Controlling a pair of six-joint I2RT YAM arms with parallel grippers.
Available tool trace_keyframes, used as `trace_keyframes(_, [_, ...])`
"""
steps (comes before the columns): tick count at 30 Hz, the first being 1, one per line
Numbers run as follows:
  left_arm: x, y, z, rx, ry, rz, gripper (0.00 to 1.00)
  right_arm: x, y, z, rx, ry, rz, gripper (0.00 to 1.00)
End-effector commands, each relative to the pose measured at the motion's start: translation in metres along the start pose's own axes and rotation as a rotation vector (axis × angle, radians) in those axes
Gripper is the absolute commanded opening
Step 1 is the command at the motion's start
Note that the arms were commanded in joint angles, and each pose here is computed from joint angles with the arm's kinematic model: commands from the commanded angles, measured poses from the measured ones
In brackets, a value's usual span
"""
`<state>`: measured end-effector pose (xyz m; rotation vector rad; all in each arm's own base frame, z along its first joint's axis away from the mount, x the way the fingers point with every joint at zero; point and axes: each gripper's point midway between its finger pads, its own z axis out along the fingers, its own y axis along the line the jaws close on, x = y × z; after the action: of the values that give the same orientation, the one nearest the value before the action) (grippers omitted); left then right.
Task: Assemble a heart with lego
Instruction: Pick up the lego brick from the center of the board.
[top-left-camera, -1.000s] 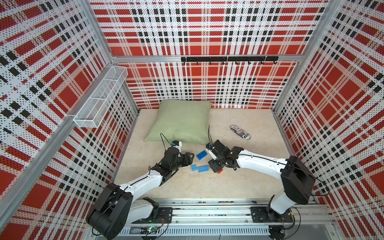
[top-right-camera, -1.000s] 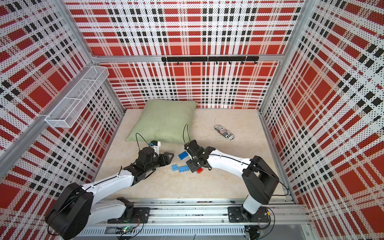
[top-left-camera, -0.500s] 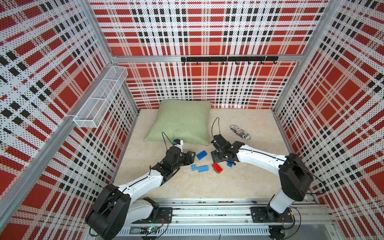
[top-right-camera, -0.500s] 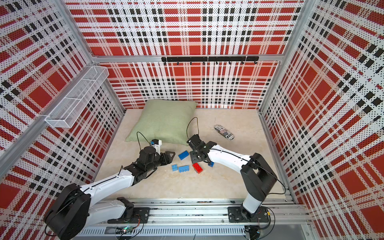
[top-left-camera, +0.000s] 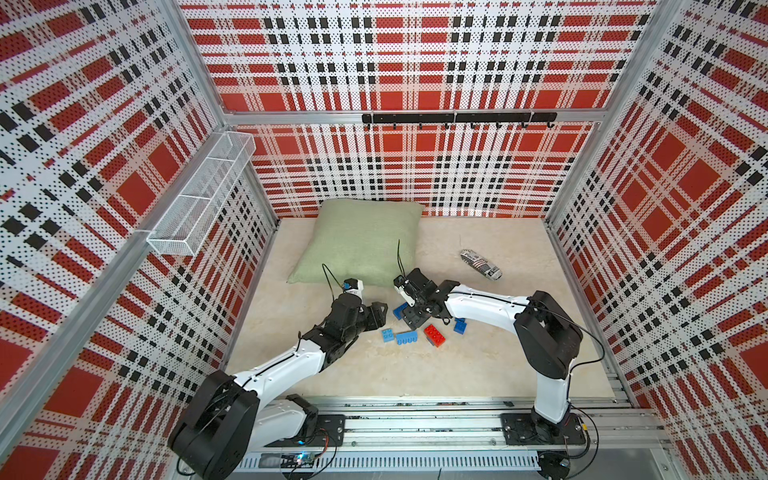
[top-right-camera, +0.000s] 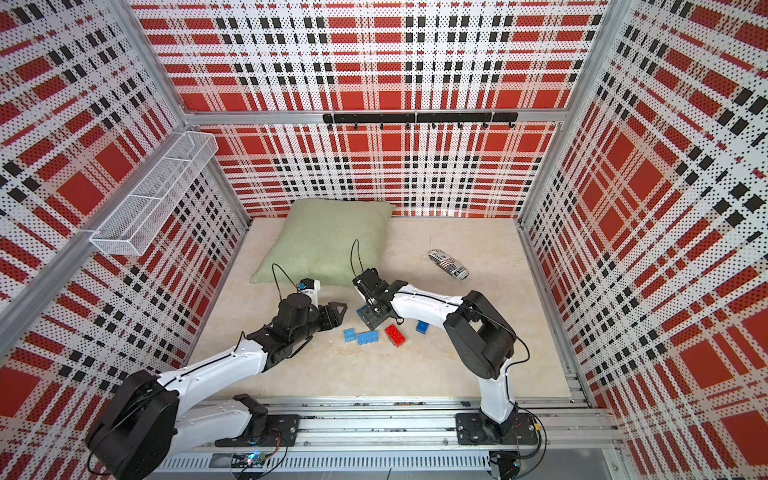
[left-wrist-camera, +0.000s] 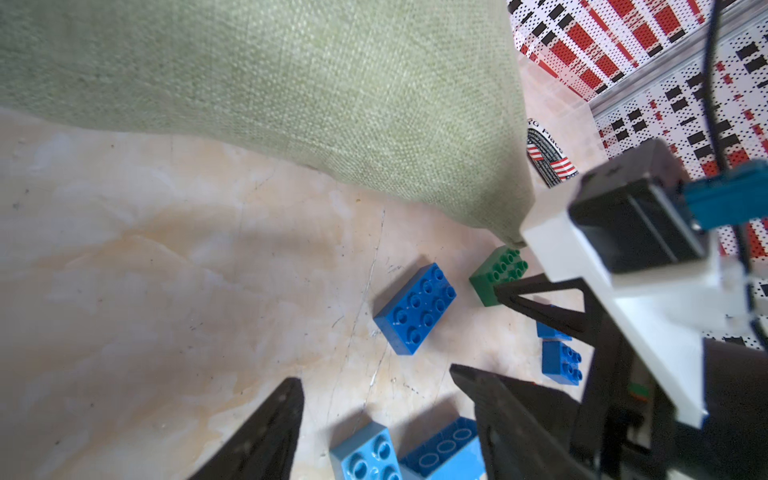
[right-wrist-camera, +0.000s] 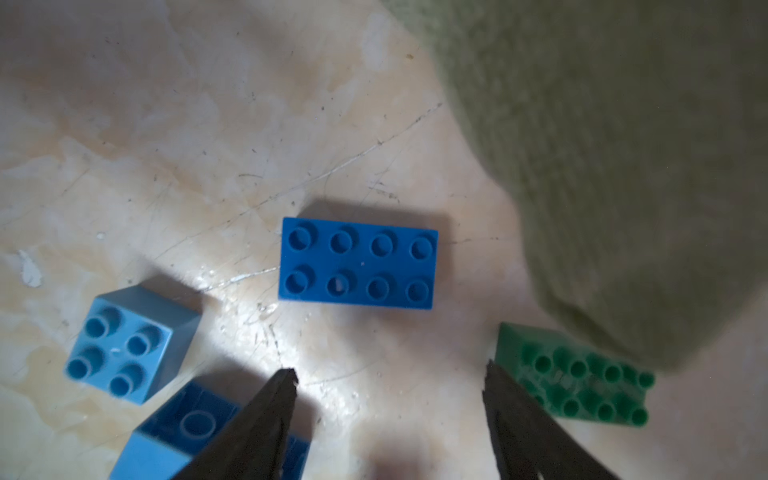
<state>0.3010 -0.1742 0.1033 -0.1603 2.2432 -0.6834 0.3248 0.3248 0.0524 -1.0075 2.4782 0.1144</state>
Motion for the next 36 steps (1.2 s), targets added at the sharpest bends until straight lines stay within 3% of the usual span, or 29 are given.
trace_keyframes(1, [-0.013, -0.001, -0.005, -0.007, -0.035, 0.008, 0.70, -0.007, -0.001, 0.010, -0.010, -0.005, -0.097, 0.78])
trace_keyframes(11, [-0.018, 0.007, -0.004, -0.022, -0.053, -0.017, 0.70, -0.033, -0.005, 0.036, -0.023, -0.030, -0.141, 0.87])
trace_keyframes(19, [-0.016, 0.012, -0.003, -0.032, -0.046, -0.017, 0.70, -0.021, 0.009, 0.044, -0.115, -0.001, -0.152, 0.66])
trace_keyframes(28, [-0.013, 0.011, -0.004, -0.010, -0.043, -0.032, 0.70, -0.031, 0.015, 0.049, -0.145, -0.003, -0.151, 0.64])
trace_keyframes(36, [-0.010, 0.013, -0.005, -0.011, -0.041, -0.034, 0.70, -0.032, 0.017, 0.041, -0.159, -0.007, -0.150, 0.51])
